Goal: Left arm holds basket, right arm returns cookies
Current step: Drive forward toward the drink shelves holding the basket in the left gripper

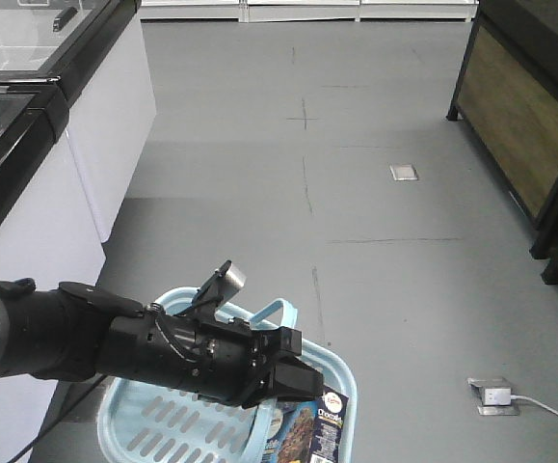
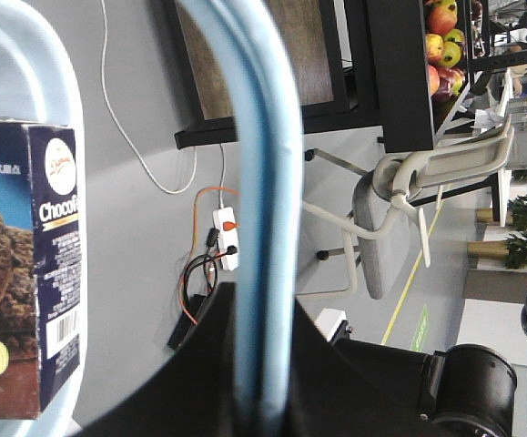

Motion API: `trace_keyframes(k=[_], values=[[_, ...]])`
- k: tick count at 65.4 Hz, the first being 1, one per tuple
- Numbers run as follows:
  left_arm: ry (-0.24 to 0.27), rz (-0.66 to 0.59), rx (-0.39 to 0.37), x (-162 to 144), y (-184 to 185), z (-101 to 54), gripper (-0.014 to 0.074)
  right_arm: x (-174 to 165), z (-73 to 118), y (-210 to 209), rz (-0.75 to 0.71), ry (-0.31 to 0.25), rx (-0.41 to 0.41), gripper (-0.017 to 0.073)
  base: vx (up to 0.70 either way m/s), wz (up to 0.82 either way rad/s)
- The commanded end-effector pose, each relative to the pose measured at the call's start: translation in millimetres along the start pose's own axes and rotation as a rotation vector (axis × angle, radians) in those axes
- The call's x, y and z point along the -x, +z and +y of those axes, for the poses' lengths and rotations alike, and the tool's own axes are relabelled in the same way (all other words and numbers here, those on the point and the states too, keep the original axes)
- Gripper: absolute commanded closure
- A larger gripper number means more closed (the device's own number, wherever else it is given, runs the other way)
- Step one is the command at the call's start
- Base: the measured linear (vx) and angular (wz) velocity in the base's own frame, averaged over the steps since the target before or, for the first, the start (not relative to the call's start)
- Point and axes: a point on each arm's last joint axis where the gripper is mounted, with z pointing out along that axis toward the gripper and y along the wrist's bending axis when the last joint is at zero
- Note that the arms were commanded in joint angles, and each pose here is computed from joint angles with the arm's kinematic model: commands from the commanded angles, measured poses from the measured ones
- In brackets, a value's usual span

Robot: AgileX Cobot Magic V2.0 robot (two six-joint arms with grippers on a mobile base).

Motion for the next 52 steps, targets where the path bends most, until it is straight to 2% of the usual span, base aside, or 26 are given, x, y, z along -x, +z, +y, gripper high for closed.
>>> trace_keyframes(k=[1, 52], values=[[0.024, -0.022, -0.103, 3.2, -8.1, -24.3, 0.06, 7.7, 0.6, -1.1, -0.087, -0.012, 0.005, 0.0568, 0.1, -0.02], [0.024, -0.022, -0.103, 3.2, -8.1, -24.3, 0.06, 7.7, 0.6, -1.1, -0.087, -0.012, 0.005, 0.0568, 0.15, -0.02]])
